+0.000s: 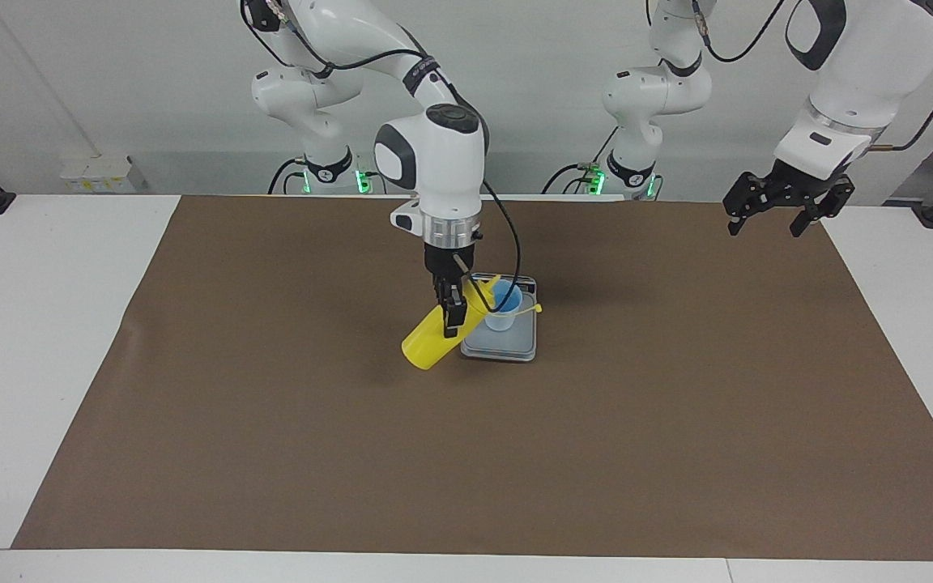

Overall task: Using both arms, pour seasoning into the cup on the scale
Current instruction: 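Turn the bottle upright and carry it back with the right gripper, then set the yellow bottle down and open the right gripper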

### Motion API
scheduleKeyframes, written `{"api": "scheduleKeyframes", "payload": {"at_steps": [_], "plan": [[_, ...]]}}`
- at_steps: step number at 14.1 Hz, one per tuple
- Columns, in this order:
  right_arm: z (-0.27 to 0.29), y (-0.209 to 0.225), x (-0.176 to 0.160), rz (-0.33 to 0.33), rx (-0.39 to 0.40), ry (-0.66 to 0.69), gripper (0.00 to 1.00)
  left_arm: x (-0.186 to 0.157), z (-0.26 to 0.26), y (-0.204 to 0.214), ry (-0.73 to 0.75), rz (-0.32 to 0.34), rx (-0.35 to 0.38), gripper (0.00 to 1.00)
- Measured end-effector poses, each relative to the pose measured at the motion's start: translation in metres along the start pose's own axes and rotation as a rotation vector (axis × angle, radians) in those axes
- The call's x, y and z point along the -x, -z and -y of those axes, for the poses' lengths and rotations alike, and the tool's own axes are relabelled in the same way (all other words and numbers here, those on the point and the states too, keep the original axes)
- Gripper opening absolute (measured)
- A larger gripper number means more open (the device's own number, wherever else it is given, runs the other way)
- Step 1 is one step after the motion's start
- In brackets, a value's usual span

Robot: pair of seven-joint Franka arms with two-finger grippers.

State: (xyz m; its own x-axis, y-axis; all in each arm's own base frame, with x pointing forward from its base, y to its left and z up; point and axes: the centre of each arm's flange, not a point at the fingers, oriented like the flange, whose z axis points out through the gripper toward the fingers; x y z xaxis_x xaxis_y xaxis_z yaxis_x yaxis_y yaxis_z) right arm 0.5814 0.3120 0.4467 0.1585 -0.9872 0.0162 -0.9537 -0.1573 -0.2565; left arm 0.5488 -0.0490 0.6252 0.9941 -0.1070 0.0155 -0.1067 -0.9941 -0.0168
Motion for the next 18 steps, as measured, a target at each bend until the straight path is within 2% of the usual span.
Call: {"api": "scheduleKeyframes", "payload": {"at_steps": [4, 7, 9, 14, 18], "plan": [[0.005, -0.013, -0.048, 0.144, 0.122, -0.093, 0.47, 0.000, 0.000, -0.001, 0.001, 0.001, 0.001, 1.00], [0.000, -0.026, -0.092, 0.236, 0.226, -0.085, 0.47, 0.000, 0.000, -0.001, 0.001, 0.002, 0.001, 1.00], [-0.008, -0.035, -0.133, 0.318, 0.277, -0.055, 0.47, 0.000, 0.000, -0.001, 0.001, 0.002, 0.001, 1.00], [-0.052, -0.059, -0.237, 0.560, 0.302, -0.015, 0.47, 0.000, 0.000, -0.001, 0.002, 0.003, 0.001, 1.00], [-0.091, -0.073, -0.303, 0.682, 0.310, -0.010, 0.47, 0.000, 0.000, -0.001, 0.001, 0.003, 0.001, 1.00]]}}
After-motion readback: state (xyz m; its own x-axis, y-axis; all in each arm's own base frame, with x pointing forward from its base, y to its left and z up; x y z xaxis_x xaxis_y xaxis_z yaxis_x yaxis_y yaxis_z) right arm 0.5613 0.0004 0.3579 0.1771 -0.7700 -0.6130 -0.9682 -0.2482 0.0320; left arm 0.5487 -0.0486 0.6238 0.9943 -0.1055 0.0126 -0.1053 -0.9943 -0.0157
